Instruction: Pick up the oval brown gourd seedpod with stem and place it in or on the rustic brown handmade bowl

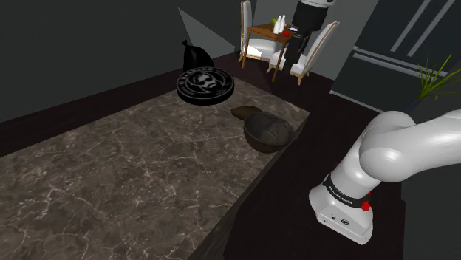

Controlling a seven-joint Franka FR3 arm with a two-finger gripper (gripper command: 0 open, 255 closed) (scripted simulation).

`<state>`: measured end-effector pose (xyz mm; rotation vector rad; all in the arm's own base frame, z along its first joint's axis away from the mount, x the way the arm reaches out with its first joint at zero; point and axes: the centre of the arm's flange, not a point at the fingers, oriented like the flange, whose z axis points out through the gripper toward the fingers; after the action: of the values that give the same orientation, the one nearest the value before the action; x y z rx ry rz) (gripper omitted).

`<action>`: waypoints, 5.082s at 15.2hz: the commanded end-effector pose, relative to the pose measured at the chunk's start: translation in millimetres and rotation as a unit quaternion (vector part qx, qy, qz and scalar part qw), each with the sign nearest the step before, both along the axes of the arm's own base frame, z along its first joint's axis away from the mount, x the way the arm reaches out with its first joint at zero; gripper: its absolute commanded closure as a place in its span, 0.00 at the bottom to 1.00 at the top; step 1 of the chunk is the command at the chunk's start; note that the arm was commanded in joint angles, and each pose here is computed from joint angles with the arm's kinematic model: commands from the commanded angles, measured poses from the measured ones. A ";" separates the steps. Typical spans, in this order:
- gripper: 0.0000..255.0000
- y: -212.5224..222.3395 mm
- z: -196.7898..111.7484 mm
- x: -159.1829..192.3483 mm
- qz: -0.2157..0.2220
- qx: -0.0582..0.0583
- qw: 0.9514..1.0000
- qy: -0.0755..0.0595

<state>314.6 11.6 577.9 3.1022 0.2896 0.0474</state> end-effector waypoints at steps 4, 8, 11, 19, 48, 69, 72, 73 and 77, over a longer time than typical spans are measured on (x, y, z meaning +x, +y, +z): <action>0.00 0.3 -35.7 22.7 0.016 -0.021 0.999 0.021; 0.00 -0.7 -84.7 50.7 0.037 -0.048 0.997 0.049; 0.00 -2.4 -122.4 69.8 0.052 -0.069 0.994 0.070; 0.00 -12.2 -226.0 113.5 0.094 -0.124 0.980 0.126; 1.00 -25.5 -258.5 109.6 0.098 -0.129 0.978 0.131; 1.00 -25.5 -147.6 109.6 0.098 -0.129 0.978 0.131; 1.00 -25.5 -131.8 109.6 0.098 -0.129 0.978 0.131; 1.00 -25.5 -126.5 109.6 0.098 -0.129 0.978 0.131; 1.00 -25.5 -105.4 109.6 0.098 -0.129 0.978 0.131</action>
<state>423.6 -13.5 467.1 2.8069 0.5597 -0.3687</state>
